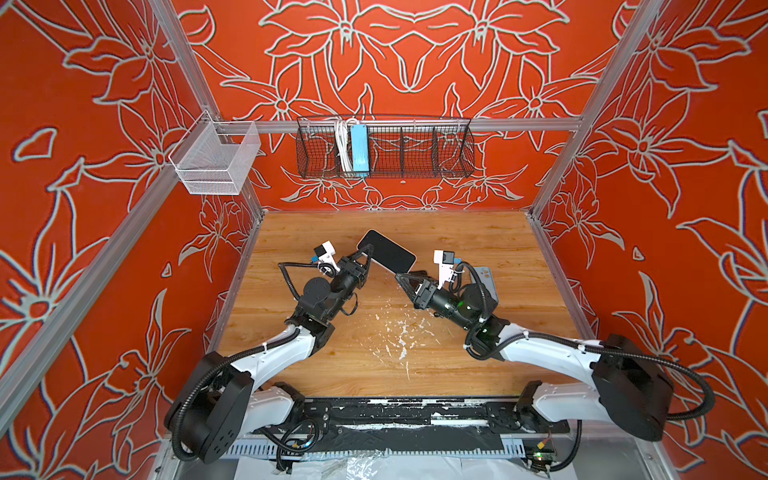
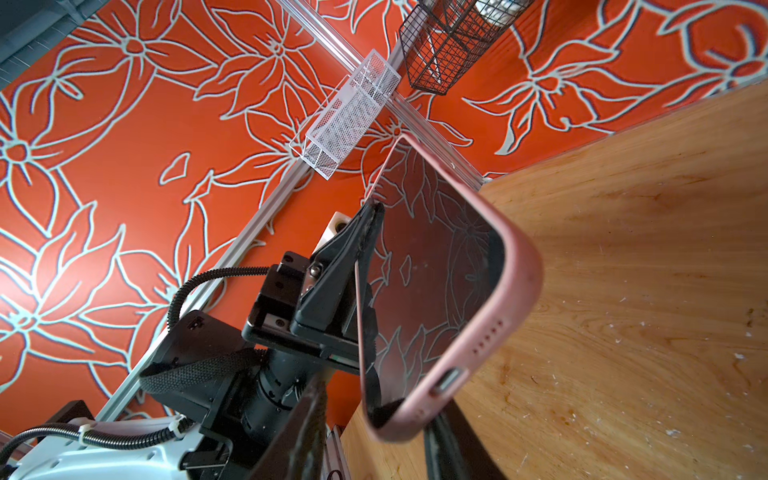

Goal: Take the phone out of the phone case

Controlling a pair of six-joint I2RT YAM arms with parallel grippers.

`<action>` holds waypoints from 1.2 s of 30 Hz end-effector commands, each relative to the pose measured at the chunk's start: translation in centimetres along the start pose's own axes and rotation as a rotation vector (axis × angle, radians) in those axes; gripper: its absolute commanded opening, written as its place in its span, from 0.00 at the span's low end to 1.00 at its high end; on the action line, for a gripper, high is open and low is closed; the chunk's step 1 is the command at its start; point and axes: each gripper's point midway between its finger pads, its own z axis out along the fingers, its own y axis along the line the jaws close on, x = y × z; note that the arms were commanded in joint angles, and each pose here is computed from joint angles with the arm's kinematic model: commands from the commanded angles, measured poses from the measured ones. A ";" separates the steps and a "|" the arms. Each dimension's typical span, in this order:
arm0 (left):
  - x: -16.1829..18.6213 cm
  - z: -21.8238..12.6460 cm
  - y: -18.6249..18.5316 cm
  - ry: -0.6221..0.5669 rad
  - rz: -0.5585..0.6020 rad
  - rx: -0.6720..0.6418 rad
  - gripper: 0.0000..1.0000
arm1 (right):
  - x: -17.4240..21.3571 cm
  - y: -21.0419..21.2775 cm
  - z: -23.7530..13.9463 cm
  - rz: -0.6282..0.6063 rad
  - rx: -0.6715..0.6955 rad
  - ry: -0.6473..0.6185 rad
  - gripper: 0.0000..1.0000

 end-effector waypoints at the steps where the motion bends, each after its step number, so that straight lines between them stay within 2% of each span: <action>1: -0.3 0.3 -3.3 -0.015 -0.012 0.111 0.00 | -1.1 2.2 0.8 0.001 -0.079 -0.035 0.38; 17: -0.2 0.5 -2.7 -0.013 -0.043 0.081 0.00 | -0.9 2.0 2.2 -0.013 -0.092 -0.027 0.22; 26: -0.2 0.5 -1.9 -0.016 -0.143 0.032 0.00 | 0.4 1.1 2.7 -0.113 -0.059 0.016 0.17; 36: -0.4 -0.2 -3.6 -0.014 -0.177 0.038 0.00 | 1.5 -0.5 2.5 -0.261 -0.005 0.052 0.16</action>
